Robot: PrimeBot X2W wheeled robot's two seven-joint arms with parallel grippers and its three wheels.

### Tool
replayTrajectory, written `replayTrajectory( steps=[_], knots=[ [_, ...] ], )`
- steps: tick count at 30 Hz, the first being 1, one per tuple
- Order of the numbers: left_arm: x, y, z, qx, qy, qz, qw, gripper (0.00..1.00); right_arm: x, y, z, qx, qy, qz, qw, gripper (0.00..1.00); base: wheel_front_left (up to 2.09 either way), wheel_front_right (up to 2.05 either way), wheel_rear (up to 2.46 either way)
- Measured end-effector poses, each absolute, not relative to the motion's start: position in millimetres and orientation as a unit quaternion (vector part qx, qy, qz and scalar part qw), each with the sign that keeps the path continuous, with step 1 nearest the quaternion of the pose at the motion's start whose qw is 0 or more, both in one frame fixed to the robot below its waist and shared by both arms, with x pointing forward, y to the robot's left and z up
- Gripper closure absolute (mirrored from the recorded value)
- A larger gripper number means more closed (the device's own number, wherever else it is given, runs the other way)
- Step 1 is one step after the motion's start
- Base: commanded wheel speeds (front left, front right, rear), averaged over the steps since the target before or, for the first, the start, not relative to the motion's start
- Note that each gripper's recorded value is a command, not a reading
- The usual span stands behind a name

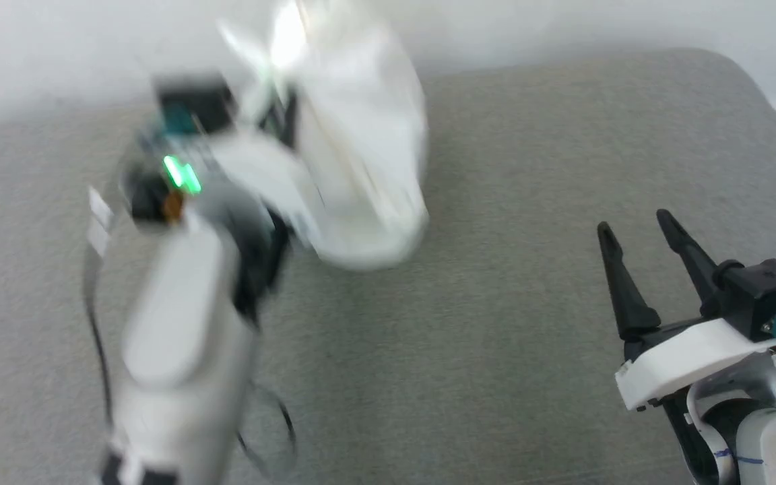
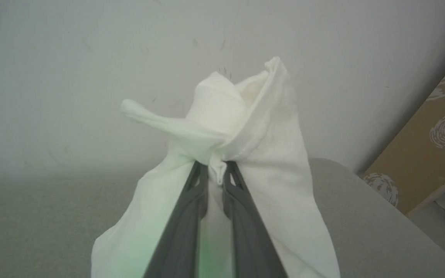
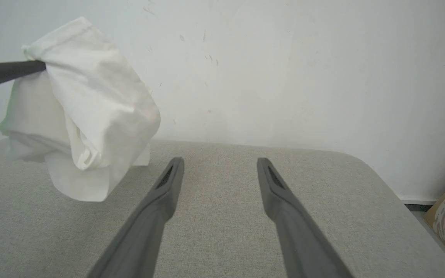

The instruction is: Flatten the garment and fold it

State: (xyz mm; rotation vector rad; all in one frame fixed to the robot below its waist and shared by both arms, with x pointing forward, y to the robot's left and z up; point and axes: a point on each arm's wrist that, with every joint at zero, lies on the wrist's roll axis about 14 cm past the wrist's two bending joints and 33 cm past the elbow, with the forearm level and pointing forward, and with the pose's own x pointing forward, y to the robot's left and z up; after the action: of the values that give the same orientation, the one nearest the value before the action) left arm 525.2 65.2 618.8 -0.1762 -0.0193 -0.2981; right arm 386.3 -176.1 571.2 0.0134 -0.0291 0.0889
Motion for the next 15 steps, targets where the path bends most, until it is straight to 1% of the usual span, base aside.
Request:
replayTrajectory(
  steps=[4,8,9,10,11,12,15],
  knots=[
    [485,36,529,-0.106,0.102,-0.163,0.976,1.00,380,-187,569,0.005,-0.010,0.028,1.000,0.00,0.00,0.00,0.00],
    [432,29,446,-0.109,0.211,-0.162,0.958,1.00,381,-189,559,0.006,0.002,0.024,1.000,0.00,0.00,0.00,0.00],
    [422,29,434,-0.109,0.228,-0.161,0.954,0.88,382,-189,556,0.007,0.006,0.025,1.000,0.00,0.00,0.00,0.00],
    [413,30,425,-0.110,0.241,-0.160,0.951,0.64,383,-188,554,0.008,0.008,0.026,1.000,0.00,0.00,0.00,0.00],
    [406,30,420,-0.111,0.248,-0.159,0.949,0.08,384,-186,553,0.009,0.010,0.028,1.000,0.00,0.00,0.00,0.00],
    [402,31,418,-0.110,0.251,-0.161,0.948,0.00,384,-185,552,0.011,0.010,0.030,0.999,0.00,0.00,0.00,0.00],
    [397,36,422,-0.109,0.236,-0.156,0.953,0.00,387,-181,550,0.015,0.012,0.037,0.999,0.00,0.00,0.00,0.00]
  ],
)
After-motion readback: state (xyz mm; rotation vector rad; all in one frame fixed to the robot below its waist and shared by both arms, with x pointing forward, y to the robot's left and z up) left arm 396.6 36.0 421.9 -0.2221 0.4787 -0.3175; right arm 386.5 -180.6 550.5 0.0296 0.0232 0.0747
